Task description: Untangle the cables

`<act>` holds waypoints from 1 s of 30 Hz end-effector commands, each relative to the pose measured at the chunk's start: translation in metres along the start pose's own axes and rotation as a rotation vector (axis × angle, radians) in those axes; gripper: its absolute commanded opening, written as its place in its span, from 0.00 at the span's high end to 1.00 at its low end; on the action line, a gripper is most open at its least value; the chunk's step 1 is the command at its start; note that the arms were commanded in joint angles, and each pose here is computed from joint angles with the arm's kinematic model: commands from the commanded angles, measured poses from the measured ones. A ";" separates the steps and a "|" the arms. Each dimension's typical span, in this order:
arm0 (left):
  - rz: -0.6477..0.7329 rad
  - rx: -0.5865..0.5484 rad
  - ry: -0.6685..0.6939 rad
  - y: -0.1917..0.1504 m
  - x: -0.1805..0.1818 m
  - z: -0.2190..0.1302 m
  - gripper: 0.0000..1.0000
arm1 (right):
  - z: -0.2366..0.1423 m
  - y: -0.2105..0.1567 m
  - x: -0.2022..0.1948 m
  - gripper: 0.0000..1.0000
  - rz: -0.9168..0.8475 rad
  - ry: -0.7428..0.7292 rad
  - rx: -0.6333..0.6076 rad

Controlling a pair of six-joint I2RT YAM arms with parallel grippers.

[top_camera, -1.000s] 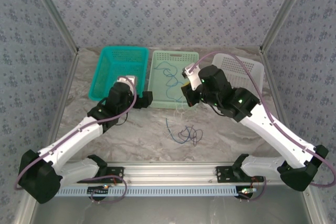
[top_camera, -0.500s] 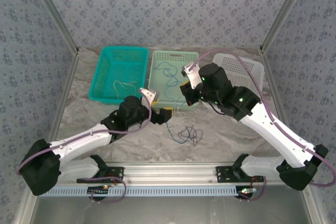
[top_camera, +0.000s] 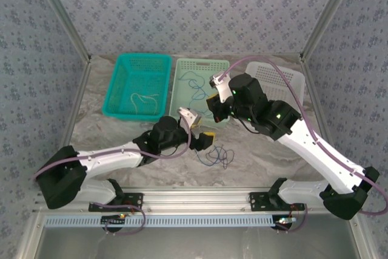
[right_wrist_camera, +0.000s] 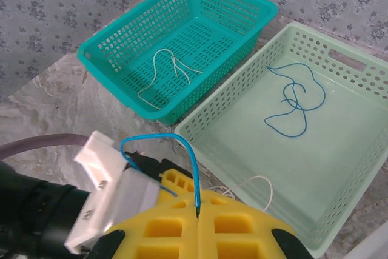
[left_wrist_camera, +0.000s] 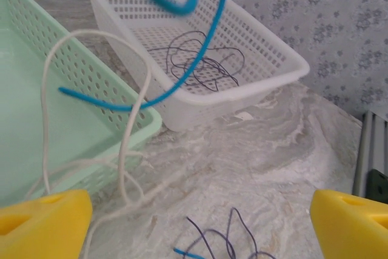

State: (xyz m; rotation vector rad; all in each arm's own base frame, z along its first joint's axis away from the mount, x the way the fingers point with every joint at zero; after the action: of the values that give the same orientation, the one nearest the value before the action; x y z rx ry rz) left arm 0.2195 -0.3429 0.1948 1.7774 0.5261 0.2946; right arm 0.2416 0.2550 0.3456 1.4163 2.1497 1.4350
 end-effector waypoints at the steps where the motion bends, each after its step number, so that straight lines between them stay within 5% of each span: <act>1: 0.011 -0.094 0.073 0.032 0.011 0.006 0.12 | -0.017 0.019 0.011 1.00 0.018 0.030 -0.065; 5: 0.027 -0.096 0.156 0.035 0.025 0.010 0.30 | -0.022 0.021 0.013 1.00 0.012 0.035 -0.068; 10: 0.042 -0.071 0.178 0.029 0.029 0.012 0.74 | -0.031 0.028 0.011 1.00 0.010 0.022 -0.096; 13: 0.044 -0.034 0.152 0.018 0.025 0.012 0.88 | -0.037 0.038 0.001 1.00 0.007 -0.023 -0.121; 23: 0.040 0.024 0.231 -0.007 0.038 -0.010 0.96 | -0.033 0.072 -0.026 1.00 0.016 -0.075 -0.160; 30: 0.021 -0.011 0.226 0.006 0.038 -0.015 0.93 | 0.040 0.049 -0.065 1.00 0.088 -0.112 -0.031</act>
State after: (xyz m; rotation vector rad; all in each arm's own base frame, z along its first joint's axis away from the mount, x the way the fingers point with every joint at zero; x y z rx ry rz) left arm 0.2444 -0.3147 0.1844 1.7979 0.6611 0.5061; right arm 0.3107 0.2258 0.3741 1.5091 1.9635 1.4186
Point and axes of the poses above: each hand's point on the last joint's axis, 136 mm out from that joint toward the fingers, its own z axis out along the fingers, its own x axis along the line the jaws close on, y = z × x, the point moved 1 cm from there along -z, back along the fingers, and after that the axes turned 15 degrees about z, right-handed, at the moved point
